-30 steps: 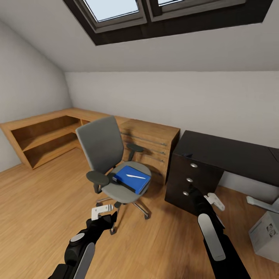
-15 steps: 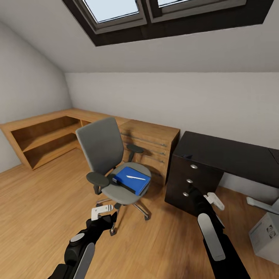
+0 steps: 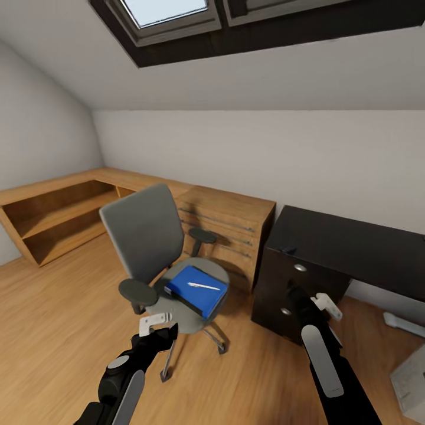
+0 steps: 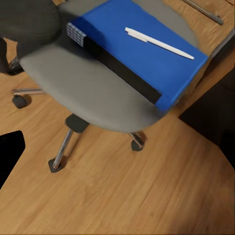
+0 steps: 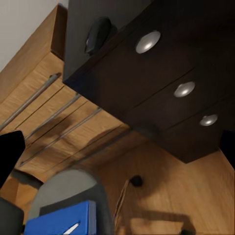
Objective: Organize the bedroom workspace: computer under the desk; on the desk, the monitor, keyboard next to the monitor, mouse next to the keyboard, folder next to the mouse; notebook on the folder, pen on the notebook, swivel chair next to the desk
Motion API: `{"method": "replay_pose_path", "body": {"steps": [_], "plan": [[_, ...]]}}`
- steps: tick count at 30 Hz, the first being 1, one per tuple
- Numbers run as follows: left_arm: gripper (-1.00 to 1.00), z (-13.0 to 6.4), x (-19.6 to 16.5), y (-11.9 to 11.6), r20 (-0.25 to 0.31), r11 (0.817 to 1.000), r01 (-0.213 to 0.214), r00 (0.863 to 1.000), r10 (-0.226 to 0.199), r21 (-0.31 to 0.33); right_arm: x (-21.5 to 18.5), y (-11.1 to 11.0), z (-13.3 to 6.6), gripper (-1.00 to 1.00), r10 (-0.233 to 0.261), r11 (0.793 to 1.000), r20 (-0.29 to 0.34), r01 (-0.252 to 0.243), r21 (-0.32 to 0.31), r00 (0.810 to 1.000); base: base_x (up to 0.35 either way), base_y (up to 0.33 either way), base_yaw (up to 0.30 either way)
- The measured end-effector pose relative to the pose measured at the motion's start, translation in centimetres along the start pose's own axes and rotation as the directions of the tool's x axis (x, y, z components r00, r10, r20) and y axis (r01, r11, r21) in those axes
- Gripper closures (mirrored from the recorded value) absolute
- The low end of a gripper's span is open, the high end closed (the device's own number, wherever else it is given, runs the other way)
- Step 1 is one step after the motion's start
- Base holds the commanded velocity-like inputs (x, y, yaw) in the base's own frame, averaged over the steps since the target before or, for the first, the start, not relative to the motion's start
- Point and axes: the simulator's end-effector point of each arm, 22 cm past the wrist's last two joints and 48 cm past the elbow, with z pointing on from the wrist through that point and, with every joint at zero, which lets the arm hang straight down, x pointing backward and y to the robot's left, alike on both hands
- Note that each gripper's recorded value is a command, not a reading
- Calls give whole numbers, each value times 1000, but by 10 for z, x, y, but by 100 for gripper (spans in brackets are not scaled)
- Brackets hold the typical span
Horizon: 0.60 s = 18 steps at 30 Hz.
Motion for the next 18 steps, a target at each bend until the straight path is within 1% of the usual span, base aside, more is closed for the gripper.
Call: {"method": "replay_pose_path", "body": {"steps": [4, 12, 15, 18], "plan": [[-100, 0, 0, 0, 0, 1000, 0, 1000, 0, 0, 0, 0, 0, -100, 0, 1000, 1, 0, 0, 1000, 320, -73, -168], [-100, 0, 1, -1, -3, 1000, 0, 1000, 0, 1, 0, 0, 0, -100, -1, 1000, 1, 1, 1, 1000, 293, -68, -248], [-100, 2, 5, -1, -12, 1000, -1, 1000, 1, 0, 0, 0, 0, -100, -1, 1000, 2, 1, 1, 1000, 102, -18, -259], [-100, 2, 6, -1, -14, 1000, -1, 1000, 1, 1, -1, 0, 0, -100, -2, 1000, 3, 2, 0, 1000, 30, -5, -161]]}}
